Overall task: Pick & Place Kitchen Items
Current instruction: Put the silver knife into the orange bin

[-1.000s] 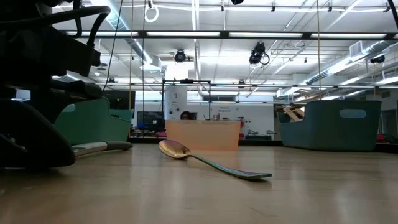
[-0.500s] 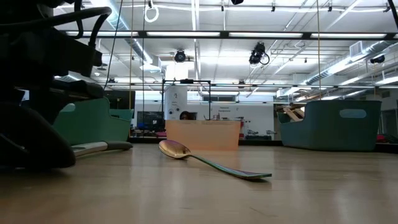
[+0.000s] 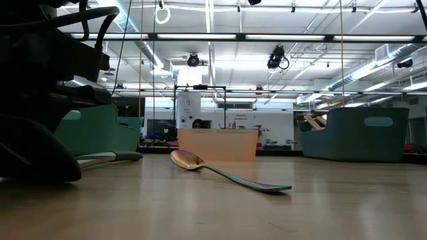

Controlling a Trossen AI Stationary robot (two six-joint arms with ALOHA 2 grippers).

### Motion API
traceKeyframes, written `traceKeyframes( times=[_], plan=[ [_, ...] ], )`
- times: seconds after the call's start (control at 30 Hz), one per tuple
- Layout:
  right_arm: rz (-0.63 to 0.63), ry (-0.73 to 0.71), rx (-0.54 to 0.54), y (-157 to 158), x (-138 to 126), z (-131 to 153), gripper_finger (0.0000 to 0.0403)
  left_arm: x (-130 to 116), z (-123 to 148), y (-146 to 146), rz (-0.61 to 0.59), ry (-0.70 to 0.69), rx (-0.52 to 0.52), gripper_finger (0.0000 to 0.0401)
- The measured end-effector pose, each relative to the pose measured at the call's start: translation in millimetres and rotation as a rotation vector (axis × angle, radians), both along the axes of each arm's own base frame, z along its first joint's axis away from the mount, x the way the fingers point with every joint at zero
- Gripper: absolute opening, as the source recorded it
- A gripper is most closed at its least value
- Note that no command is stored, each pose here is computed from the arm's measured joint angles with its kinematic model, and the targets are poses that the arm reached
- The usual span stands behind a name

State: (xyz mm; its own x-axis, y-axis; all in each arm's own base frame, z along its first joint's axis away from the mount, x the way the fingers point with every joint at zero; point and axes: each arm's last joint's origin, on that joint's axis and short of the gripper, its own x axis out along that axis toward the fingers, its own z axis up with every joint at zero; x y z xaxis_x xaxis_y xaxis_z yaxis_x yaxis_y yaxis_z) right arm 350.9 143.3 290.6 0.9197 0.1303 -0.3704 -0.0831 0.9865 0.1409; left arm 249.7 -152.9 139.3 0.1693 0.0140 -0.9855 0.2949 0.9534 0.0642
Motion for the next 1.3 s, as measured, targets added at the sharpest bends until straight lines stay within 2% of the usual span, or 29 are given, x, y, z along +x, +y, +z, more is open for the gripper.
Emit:
traceKeyframes(
  times=[0.4, 0.8, 1.0, 1.3],
  plan=[
    [-0.001, 0.000, 0.000, -0.1, 0.0, -0.1, 0.0020, -1.3, -0.2, 1.1, 0.002, 0.006, 0.023, 0.0052],
    [0.000, 0.000, 0.000, 0.0, 0.0, -0.1, 0.0020, -3.7, 0.8, 7.2, -0.018, 0.012, 0.112, 0.0052],
    [0.000, 0.000, 0.000, 0.0, 0.0, -0.1, 0.0020, 2.6, 12.9, 8.1, -0.002, 0.023, 0.128, 0.0052],
    [0.000, 0.002, -0.001, 0.0, -0.1, -0.3, 0.0020, 14.2, 40.9, 17.0, 0.035, 0.028, 0.230, 0.0052]
  ],
)
